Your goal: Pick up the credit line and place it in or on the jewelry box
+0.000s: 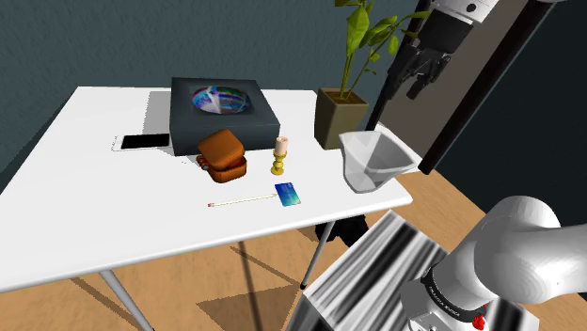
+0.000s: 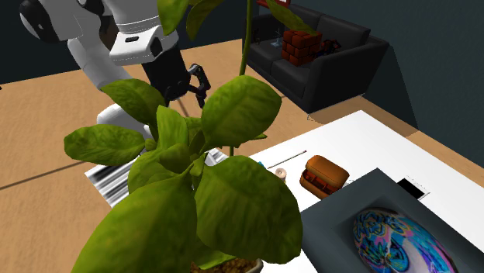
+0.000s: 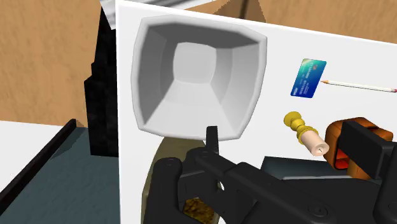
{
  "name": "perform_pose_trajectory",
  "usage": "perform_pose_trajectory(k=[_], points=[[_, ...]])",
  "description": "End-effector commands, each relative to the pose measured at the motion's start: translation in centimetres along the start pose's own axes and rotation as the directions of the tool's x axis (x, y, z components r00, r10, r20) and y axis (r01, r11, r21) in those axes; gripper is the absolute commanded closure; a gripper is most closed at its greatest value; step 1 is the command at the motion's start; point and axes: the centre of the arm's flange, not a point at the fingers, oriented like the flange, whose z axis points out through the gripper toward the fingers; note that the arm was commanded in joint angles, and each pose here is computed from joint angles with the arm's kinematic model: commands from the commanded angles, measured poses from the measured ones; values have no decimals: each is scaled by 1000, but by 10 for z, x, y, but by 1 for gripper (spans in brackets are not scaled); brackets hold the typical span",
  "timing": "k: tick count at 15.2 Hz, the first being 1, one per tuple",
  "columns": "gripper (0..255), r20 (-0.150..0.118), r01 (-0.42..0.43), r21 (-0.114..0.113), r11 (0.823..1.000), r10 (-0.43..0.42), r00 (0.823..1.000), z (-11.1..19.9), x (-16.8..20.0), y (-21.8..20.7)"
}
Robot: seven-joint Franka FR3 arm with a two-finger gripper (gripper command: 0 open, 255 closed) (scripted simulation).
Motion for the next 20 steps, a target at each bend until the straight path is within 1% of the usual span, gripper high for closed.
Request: perform_pose_trajectory(k=[1,5,10,15,20], points=[[0,0,0,0,1000,0,1000,0,0,0],[0,40,-37,-12,999,37,999,44,10,-31],[0,90,-81,-29,996,84,992,100,21,-68],[0,138,-125,-48,991,131,982,158,31,-103],[0,185,-168,-70,983,178,966,216,40,-138]])
